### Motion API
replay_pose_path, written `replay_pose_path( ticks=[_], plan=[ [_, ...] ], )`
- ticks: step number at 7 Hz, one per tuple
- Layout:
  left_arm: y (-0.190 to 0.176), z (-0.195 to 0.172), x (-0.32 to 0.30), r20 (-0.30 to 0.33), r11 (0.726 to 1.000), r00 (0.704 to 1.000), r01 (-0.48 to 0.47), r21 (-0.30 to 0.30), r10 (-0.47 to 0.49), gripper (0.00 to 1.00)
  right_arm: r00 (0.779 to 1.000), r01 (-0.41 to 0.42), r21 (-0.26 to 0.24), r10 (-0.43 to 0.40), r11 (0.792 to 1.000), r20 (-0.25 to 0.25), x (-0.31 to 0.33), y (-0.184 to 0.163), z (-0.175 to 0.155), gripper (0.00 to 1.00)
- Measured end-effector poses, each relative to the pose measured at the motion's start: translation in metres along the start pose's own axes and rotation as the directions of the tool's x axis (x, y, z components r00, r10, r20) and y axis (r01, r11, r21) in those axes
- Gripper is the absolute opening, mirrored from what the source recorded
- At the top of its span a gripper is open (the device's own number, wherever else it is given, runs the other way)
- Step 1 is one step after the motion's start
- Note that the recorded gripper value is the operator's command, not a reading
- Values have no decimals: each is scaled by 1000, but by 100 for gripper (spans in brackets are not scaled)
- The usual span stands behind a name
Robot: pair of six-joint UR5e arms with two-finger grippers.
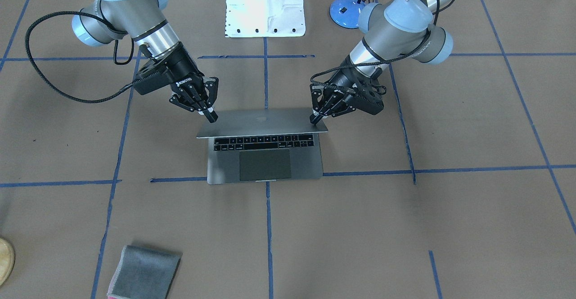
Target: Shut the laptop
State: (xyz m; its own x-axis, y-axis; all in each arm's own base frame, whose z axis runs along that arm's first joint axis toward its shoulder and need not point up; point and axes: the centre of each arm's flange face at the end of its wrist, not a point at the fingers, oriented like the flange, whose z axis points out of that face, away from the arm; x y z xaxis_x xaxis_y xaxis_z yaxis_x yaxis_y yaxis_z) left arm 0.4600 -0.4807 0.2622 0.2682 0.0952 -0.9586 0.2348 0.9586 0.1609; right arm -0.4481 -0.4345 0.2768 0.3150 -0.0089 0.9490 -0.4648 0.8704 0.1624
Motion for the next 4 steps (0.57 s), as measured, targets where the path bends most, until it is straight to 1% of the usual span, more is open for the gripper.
replay_pose_path(
  ticks=[1,2,3,4],
  plan=[
    [-7,15,-5,26,1000,1000,1,5,-1,0,1000,-1,2,1,1000,-30,2,-5,23,7],
    [-13,32,-14,62,1000,998,-8,15,8,0,997,-2,-1,2,1000,-71,6,-8,51,7],
    [-18,52,-25,101,1000,995,-23,12,21,0,993,-2,-7,1,1000,-114,15,-8,76,9],
    [-21,64,-33,126,999,991,-33,5,32,10,990,-3,-11,2,1000,-142,22,-9,90,23]
  ],
)
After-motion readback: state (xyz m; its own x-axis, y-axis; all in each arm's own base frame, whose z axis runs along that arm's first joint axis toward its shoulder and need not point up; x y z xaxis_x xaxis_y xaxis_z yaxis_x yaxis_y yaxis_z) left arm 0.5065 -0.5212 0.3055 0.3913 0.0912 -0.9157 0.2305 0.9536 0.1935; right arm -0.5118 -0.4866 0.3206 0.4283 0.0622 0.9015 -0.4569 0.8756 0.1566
